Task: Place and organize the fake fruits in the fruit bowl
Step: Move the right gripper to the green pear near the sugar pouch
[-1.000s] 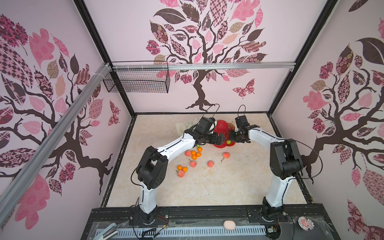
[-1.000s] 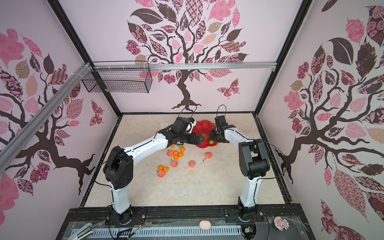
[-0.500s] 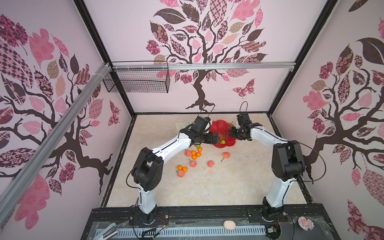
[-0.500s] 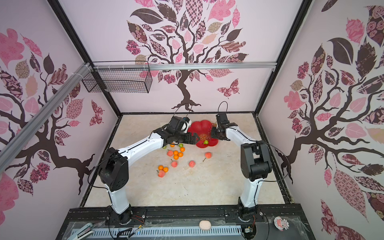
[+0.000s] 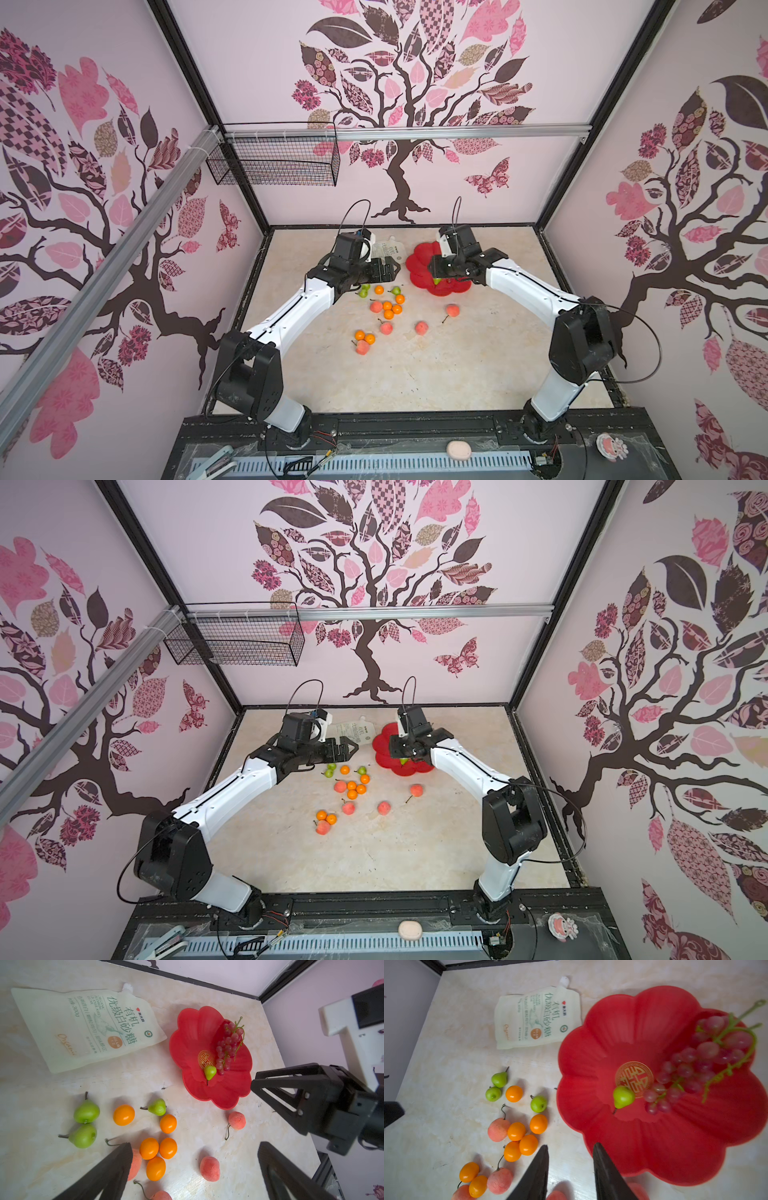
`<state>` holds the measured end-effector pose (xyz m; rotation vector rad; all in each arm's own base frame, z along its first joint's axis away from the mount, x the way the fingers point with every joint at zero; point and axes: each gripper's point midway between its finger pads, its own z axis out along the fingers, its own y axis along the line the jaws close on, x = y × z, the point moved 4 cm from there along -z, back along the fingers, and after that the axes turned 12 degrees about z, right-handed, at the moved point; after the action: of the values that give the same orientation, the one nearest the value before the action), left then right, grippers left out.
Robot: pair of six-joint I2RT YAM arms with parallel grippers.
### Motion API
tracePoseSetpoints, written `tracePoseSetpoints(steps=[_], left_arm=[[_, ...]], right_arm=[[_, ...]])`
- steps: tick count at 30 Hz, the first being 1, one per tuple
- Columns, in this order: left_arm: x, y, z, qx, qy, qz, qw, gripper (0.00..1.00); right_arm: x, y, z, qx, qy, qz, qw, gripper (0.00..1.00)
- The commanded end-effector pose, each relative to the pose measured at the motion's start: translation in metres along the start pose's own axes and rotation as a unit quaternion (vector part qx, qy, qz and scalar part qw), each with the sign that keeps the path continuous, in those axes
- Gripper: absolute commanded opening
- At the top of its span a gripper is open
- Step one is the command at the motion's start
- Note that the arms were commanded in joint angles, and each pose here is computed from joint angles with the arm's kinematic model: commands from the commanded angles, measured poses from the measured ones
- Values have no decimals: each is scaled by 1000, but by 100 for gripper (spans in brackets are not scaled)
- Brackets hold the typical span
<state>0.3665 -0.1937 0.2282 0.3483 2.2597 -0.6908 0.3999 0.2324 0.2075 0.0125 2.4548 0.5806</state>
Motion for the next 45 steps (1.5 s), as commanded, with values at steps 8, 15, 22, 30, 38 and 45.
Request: tracePoseSetpoints(steps=[8, 15, 22, 30, 38, 45], left_arm=[[8, 41, -4, 48, -38, -91, 994, 98], [2, 74, -13, 39, -63, -132, 989, 98], [0, 84, -16, 35, -71, -147, 986, 98], [0, 89, -16, 37, -73, -158, 984, 98], [-1, 91, -17, 38, -77, -160, 983, 97], [-1, 92, -16, 40, -76, -163, 983, 97]], right_arm=[[38, 58, 59, -19, 96, -133, 986, 40], [49, 61, 95, 16, 134, -165, 977, 41], [57, 55, 120, 39, 161, -188, 968, 44], [65, 50, 138, 44, 179, -193, 964, 47], [68, 49, 150, 54, 195, -192, 960, 50], [75, 41, 164, 72, 208, -190, 957, 50]])
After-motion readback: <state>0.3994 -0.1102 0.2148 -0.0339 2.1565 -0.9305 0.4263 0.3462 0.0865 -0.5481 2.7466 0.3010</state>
